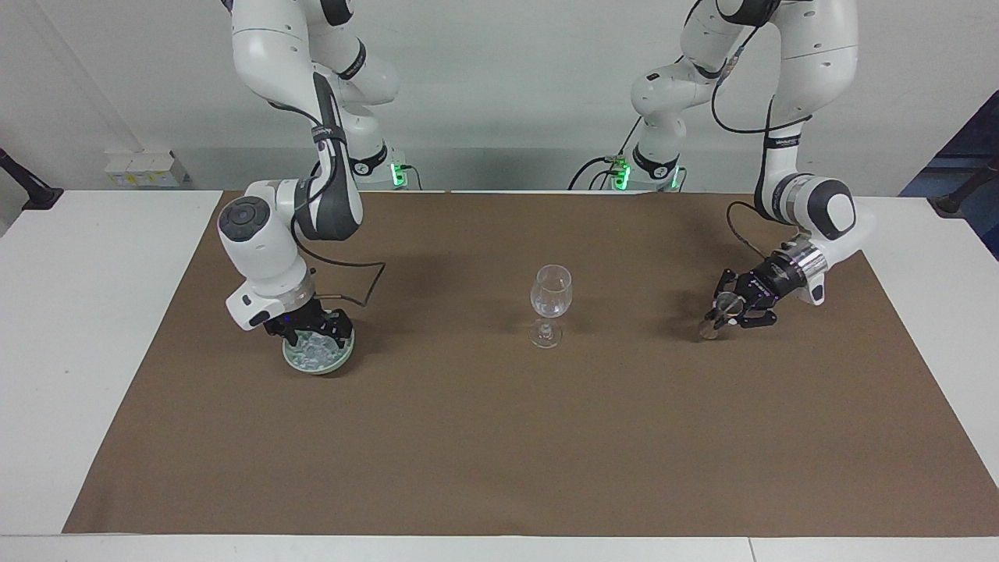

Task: Pour wine and add ice with both arms
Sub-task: 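Grasp the rim of the ice bowl with the right gripper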

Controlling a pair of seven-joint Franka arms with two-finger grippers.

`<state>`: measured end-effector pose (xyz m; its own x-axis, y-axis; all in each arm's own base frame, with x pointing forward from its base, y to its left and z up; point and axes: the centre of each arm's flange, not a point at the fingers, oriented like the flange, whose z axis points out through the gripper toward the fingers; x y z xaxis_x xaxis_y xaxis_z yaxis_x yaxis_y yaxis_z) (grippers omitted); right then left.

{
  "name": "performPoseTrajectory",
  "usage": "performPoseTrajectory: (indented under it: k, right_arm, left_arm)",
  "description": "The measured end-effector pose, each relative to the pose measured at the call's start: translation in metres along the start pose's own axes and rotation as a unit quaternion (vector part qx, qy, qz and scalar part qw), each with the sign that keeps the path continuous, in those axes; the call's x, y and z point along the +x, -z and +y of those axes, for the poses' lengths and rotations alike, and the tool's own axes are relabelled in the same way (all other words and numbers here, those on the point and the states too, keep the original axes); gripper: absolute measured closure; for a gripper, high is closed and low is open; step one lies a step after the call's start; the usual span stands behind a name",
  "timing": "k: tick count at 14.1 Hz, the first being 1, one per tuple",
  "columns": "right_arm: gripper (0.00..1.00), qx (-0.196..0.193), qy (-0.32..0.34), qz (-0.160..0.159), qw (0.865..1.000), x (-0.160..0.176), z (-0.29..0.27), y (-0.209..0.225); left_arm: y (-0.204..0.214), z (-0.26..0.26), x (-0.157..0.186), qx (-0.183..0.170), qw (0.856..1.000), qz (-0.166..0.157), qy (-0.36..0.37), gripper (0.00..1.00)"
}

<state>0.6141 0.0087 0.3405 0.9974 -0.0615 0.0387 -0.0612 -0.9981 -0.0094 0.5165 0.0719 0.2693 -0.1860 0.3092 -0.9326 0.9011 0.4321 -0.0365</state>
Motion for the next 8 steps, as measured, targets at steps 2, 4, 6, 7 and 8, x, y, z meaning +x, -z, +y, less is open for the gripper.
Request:
performPoseTrajectory:
  k: [2, 4, 6, 7, 8]
  right_arm:
    - [0.15, 0.0, 0.005, -0.002, 1.0, 0.0, 0.004, 0.0]
    - [0.19, -0.001, 0.005, -0.004, 1.0, -0.001, 0.005, -0.001]
    - [0.19, -0.001, 0.006, -0.007, 1.0, -0.003, 0.005, -0.003]
    - [0.19, -0.001, 0.006, -0.008, 1.0, -0.003, 0.005, -0.004]
    - [0.19, -0.001, 0.006, -0.008, 1.0, -0.003, 0.005, -0.004]
  left_arm:
    - [-0.001, -0.001, 0.005, -0.001, 1.0, 0.003, 0.0, 0.77]
    - [-0.002, -0.001, 0.009, 0.0, 1.0, 0.005, -0.007, 0.77]
    - [-0.004, -0.002, 0.016, 0.002, 1.0, 0.006, -0.013, 0.77]
    - [-0.005, -0.002, 0.018, 0.003, 1.0, 0.006, -0.015, 0.77]
    - [-0.005, -0.003, 0.019, 0.003, 1.0, 0.006, -0.015, 0.77]
